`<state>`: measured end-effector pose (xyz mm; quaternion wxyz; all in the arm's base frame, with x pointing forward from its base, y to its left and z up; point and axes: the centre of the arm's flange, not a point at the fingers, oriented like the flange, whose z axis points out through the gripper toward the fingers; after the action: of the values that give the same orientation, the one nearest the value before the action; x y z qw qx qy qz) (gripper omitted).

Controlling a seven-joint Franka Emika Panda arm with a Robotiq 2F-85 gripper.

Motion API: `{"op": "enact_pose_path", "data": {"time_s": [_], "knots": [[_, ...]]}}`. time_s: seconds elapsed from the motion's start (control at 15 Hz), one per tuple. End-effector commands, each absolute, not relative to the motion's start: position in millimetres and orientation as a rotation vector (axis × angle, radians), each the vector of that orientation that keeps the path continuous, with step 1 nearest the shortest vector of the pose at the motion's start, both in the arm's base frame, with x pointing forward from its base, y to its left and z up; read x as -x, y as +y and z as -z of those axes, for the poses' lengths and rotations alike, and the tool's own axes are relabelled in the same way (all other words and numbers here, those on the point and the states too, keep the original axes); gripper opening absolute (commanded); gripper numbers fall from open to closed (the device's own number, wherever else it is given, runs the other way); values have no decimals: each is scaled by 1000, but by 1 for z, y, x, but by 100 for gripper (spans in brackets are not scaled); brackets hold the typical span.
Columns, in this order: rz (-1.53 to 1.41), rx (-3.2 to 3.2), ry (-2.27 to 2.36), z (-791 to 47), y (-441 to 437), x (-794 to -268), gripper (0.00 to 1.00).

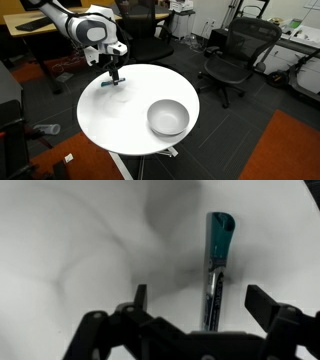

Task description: Put the pen in the grey bowl

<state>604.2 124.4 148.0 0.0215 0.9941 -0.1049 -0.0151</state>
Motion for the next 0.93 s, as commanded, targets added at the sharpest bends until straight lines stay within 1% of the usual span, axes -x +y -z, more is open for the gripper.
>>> {"op": "enact_pose_path", "data": {"time_s": [0.0, 0.2, 0.27, 0.33, 0.47, 0.53, 0.67, 0.8, 0.87], "knots": [[75, -3040, -353, -143, 134, -613, 100], [100, -3031, -356, -136, 138, -613, 100], [110, -3026, -352, -134, 140, -612, 75], [120, -3016, -352, -131, 142, -612, 74], [136, -3010, -351, -129, 143, -613, 59], [141, -3007, -353, -128, 144, -613, 49], [149, -2999, -366, -127, 145, -614, 34], [151, -2999, -367, -129, 147, -616, 21], [152, -2998, -373, -129, 148, -616, 12]]}}
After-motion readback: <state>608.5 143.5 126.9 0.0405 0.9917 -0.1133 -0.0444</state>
